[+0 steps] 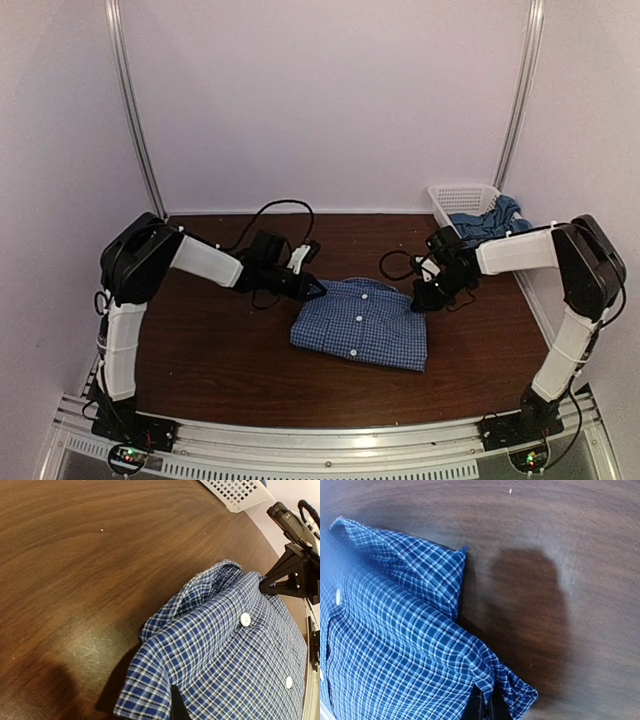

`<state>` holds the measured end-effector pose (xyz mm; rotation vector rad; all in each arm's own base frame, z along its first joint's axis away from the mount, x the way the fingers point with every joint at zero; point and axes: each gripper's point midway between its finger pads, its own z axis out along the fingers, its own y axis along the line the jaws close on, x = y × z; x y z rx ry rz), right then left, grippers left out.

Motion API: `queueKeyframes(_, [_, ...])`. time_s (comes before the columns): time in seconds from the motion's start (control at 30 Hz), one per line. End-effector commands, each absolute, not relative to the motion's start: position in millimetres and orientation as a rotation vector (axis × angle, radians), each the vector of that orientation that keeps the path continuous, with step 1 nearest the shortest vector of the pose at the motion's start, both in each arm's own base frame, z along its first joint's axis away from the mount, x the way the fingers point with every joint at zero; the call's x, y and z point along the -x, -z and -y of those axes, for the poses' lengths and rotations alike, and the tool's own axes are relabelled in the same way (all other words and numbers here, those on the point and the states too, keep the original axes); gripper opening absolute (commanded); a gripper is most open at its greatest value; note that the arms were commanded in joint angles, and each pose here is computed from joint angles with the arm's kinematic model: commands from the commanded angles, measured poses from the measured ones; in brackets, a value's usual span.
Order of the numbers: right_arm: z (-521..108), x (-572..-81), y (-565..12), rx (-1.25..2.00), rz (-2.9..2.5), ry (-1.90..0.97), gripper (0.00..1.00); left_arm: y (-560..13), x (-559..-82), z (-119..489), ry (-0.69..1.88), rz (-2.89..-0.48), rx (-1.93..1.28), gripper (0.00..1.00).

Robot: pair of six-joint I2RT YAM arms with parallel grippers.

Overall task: Fold and stack the mixed laundry pile
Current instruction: Adjust the square-folded shirt at the center of the board, then smooth out the square-folded shirt at the center of the board.

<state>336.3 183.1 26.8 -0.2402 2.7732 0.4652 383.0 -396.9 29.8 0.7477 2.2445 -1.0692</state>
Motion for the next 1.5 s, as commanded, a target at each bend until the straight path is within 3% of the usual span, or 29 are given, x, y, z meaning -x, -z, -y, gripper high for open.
queueKeyframes(0.0, [-169.3,-357.2,-12.2,0.198,-2.785,-0.328,0.00,-14.7,-394.9,356.4,0.916,-2.335,-0.650,0.00])
queueKeyframes(0.23, [-227.8,-360.1,-46.3,0.389,-2.706,-0.534,0.00,-57.1,-359.1,331.7,0.881,-2.267,-0.687,0.00])
queueKeyframes(0.43, [-214.5,-355.8,-78.2,0.387,-2.654,-0.501,0.00,-95.1,-362.8,330.9,0.839,-2.185,-0.698,0.00])
queueKeyframes(0.8, [-197.8,-388.4,-33.0,0.320,-2.706,-0.418,0.00,-23.9,-404.0,328.8,0.722,-2.317,-0.605,0.00])
queueKeyframes(0.9, [-192.3,-397.1,-31.5,0.273,-2.690,-0.362,0.00,-17.2,-414.6,322.3,0.684,-2.325,-0.568,0.10])
queueKeyframes(0.97, [-187.2,-403.5,-38.5,0.247,-2.665,-0.323,0.13,-27.0,-419.5,322.0,0.661,-2.313,-0.575,0.21])
queueKeyframes(1.07, [-180.4,-412.2,-64.3,0.225,-2.618,-0.272,0.32,-66.8,-430.5,314.9,0.607,-2.255,-0.556,0.48])
queueKeyframes(1.13, [-179.3,-415.4,-93.7,0.214,-2.562,-0.279,0.56,-104.4,-435.4,302.5,0.543,-2.193,-0.519,0.90])
queueKeyframes(1.17, [-179.7,-414.8,-110.5,0.213,-2.529,-0.293,0.64,-125.3,-436.4,297.3,0.534,-2.153,-0.501,0.97])
queueKeyframes(1.3, [-192.8,-398.1,-171.1,0.272,-2.393,-0.463,0.90,-186.3,-424.6,275.4,0.505,-2.049,-0.431,0.98])
queueKeyframes(1.47, [-236.6,-350.1,-205.9,0.406,-2.301,-0.851,0.95,-207.3,-383.7,289.5,0.757,-2.035,-0.534,0.98])
